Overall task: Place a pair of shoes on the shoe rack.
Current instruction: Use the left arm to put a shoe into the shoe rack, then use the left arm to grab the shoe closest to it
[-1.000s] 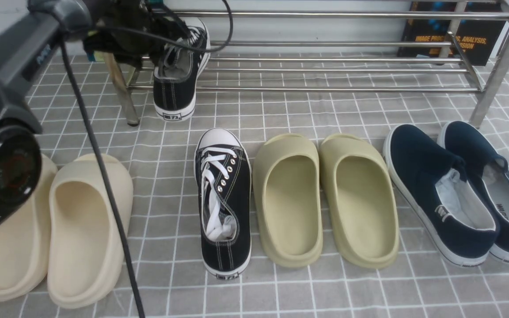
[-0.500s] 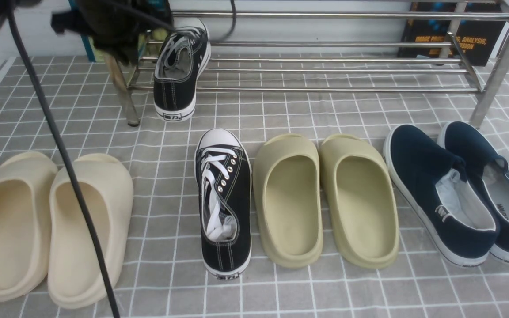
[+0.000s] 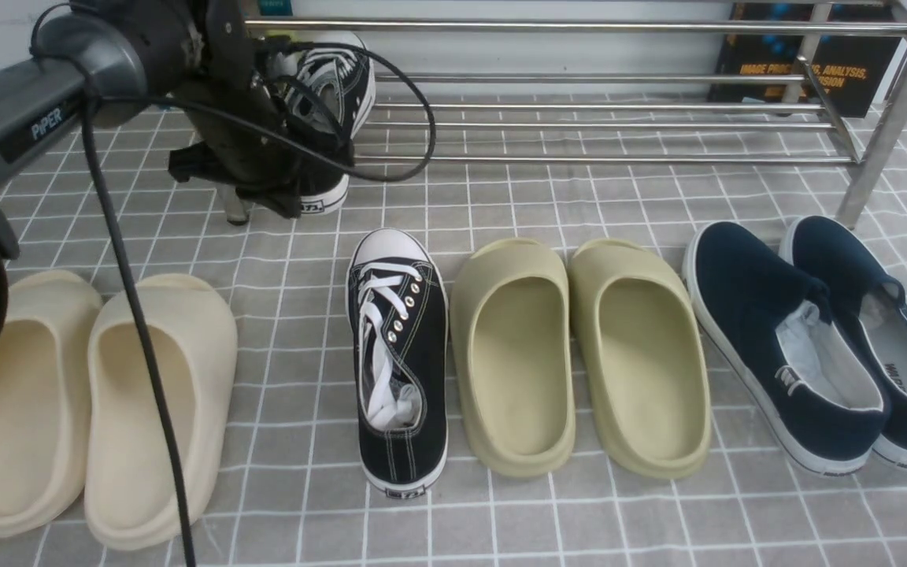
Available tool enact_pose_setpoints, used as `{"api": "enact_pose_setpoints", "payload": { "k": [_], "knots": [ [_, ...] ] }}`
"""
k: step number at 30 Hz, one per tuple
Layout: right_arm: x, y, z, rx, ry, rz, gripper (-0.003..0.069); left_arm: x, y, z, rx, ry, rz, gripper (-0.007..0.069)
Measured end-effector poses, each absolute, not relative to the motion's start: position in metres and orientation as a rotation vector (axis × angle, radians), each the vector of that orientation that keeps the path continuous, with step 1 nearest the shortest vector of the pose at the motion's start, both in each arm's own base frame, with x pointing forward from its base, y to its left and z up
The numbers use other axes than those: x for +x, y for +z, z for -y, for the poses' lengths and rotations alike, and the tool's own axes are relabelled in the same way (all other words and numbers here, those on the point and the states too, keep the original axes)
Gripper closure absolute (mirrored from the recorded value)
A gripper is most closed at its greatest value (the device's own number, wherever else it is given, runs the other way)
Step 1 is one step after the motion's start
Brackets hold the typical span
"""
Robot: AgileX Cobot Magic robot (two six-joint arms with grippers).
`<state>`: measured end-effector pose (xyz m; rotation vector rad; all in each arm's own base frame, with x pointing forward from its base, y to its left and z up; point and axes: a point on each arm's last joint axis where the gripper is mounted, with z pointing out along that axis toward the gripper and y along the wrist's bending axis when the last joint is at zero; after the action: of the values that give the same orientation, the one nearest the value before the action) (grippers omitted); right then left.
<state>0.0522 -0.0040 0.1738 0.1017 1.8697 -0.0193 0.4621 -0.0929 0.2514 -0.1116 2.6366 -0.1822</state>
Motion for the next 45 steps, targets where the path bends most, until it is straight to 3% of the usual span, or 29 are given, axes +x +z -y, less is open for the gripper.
{"api": "enact_pose_setpoints", "payload": {
  "k": [8,15,20,25,29,31,32,36,37,41,45],
  "knots": [
    [0.052,0.174,0.004,0.102,-0.019,-1.870,0.0419,0.480,0.259,0.095,-0.165,-0.211,-2.499,0.0638],
    [0.052,0.174,0.004,0.102,-0.019,-1.870,0.0419,0.489,0.248,0.096,-0.168,-0.209,-2.509,0.0638],
    [0.052,0.174,0.004,0.102,-0.019,-1.870,0.0419,0.486,0.256,0.094,-0.157,-0.180,-2.505,0.0638],
    [0.052,0.174,0.004,0.102,-0.019,-1.870,0.0419,0.468,0.294,0.087,-0.140,-0.129,-2.498,0.0638],
    [0.052,0.174,0.004,0.102,-0.019,-1.870,0.0419,0.424,0.367,0.077,-0.111,-0.113,-2.434,0.0638],
    [0.052,0.174,0.004,0.102,-0.019,-1.870,0.0419,0.411,0.384,0.075,-0.105,-0.114,-2.421,0.0638],
    [0.052,0.174,0.004,0.102,-0.019,-1.870,0.0419,0.386,0.414,0.070,-0.095,-0.132,-2.388,0.0638],
    [0.052,0.174,0.004,0.102,-0.019,-1.870,0.0419,0.345,0.452,0.065,-0.074,-0.164,-2.365,0.0638],
    [0.052,0.174,0.004,0.102,-0.019,-1.870,0.0419,0.316,0.473,0.061,-0.052,-0.196,-2.353,0.0638],
    [0.052,0.174,0.004,0.102,-0.019,-1.870,0.0419,0.281,0.481,0.060,-0.019,-0.215,-2.347,0.0638],
    [0.052,0.174,0.004,0.102,-0.019,-1.870,0.0419,0.255,0.449,0.072,0.045,-0.226,-2.464,0.0638]
  ]
}}
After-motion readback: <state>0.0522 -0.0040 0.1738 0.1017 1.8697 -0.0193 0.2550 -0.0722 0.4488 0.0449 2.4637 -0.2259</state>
